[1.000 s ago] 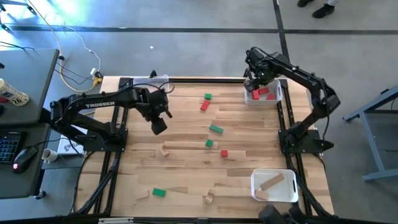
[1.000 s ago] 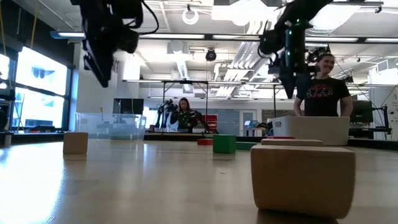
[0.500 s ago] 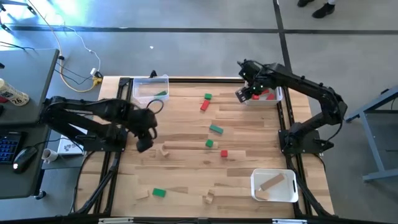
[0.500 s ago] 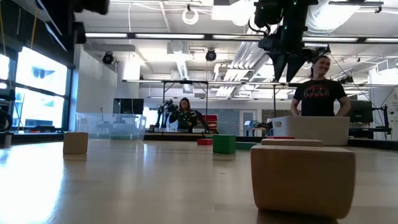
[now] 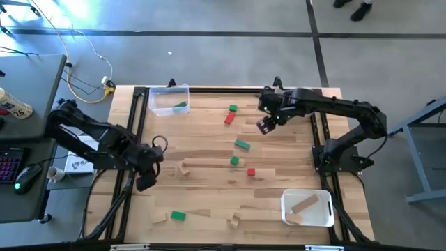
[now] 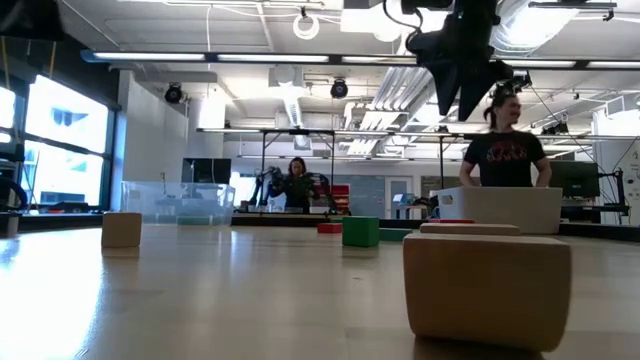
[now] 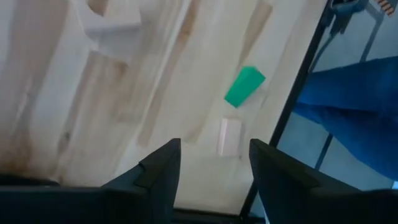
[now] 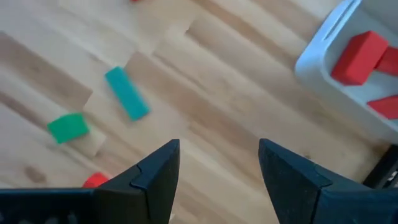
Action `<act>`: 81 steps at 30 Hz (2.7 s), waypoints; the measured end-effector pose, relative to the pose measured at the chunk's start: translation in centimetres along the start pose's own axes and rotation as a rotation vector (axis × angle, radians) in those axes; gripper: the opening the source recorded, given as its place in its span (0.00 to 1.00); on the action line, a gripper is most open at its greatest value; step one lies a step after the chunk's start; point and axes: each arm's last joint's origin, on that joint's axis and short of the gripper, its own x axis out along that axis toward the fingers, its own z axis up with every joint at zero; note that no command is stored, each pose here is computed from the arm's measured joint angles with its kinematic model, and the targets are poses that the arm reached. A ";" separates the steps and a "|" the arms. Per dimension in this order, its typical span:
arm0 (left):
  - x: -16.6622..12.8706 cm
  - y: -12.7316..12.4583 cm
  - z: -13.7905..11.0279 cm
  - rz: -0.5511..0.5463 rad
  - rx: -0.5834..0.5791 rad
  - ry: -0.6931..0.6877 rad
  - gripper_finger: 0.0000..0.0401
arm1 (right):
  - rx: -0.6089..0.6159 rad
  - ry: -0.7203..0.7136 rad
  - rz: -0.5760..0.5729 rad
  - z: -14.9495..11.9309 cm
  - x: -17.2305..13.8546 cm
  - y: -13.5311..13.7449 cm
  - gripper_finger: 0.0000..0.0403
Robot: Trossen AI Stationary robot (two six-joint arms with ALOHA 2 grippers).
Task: Sort & place blocks by color
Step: Put the brown block into the white bin
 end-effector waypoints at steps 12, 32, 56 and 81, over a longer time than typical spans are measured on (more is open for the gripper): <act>1.9 -2.8 -3.1 0.091 0.043 -0.026 0.60 | -0.021 -0.041 -0.013 -3.2 -0.8 3.1 0.51; 11.9 -8.4 -8.5 0.246 0.220 -0.038 0.60 | 0.005 -0.045 0.004 -3.9 -1.0 3.7 0.51; 19.5 -8.8 -9.5 0.356 0.267 0.097 0.60 | -0.033 -0.064 0.048 -4.6 -1.3 4.8 0.51; 21.2 -7.6 -8.1 0.336 0.338 0.168 0.24 | -0.050 -0.096 0.053 -6.5 -1.8 6.0 0.51</act>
